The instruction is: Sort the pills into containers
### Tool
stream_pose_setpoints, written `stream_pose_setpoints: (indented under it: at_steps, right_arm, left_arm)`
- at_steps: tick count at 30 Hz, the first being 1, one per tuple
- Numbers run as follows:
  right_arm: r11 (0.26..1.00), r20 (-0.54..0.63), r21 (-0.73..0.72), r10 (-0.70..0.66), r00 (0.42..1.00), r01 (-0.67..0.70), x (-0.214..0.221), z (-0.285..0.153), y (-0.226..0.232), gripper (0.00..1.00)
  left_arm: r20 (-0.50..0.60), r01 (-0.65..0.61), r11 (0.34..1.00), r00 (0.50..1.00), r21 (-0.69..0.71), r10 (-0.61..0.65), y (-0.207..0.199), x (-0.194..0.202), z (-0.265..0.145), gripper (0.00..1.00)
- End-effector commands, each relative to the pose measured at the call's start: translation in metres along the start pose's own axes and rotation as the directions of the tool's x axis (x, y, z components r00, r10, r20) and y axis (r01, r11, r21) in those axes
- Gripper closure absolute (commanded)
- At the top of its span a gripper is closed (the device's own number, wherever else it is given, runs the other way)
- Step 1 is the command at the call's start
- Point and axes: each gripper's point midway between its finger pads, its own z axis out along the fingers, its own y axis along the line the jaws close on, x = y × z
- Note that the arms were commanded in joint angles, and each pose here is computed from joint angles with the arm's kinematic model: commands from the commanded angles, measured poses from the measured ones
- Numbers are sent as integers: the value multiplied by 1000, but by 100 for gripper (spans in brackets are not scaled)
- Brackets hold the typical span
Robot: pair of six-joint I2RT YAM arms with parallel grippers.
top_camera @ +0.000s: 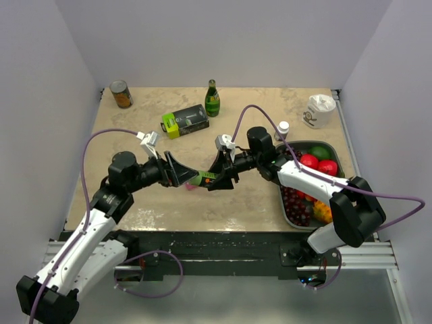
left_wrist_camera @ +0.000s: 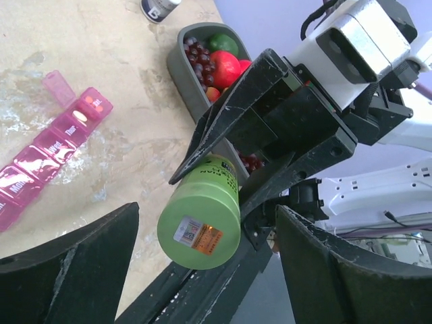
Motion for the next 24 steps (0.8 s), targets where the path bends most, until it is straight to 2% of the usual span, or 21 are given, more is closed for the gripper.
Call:
stream_pose_setpoints:
  at_steps: [1,7,11,13,14,16,17,20,21,22,24]
  right_arm:
    - [998,29,6,-70,997,70,-21,0,-5,100]
    - [998,29,8,-68,997,68,-21,0,-5,100]
    - [998,28,11,-68,997,68,-21,0,-6,100]
    - [998,28,11,-65,997,65,-20,0,-6,100]
    - [998,28,9,-66,997,65,-20,1,-6,100]
    - [998,28,9,-69,997,68,-21,1,-6,100]
    - [998,29,9,-68,997,68,-22,0,-6,100]
    - [998,29,6,-68,997,68,-22,0,-5,100]
    - [998,30,3,-67,997,67,-22,0,-4,100]
    - [998,30,2,-68,997,68,-22,1,-4,100]
    - [998,31,0,-70,997,70,-23,0,-3,100]
  left_arm:
    - [-40,28,999,999,46,-26,-3,11,2,15]
    - [-65,36,999,997,39,-34,2,19,8,17]
    - [-70,28,998,997,56,-24,-2,19,10,26]
    - [-76,21,998,997,65,-16,-3,20,9,36]
    - [-78,16,997,997,69,-11,-4,20,9,49]
    - [-89,-9,997,996,82,16,-3,24,8,62]
    - [-89,-27,995,995,94,35,-4,24,8,79]
    - [-100,-145,973,981,180,165,-10,31,5,96]
    - [-125,-183,954,968,238,217,-15,39,2,99]
    - [-106,-282,915,940,289,324,-17,41,1,100]
    - [-86,-399,838,884,373,459,-21,46,-2,100]
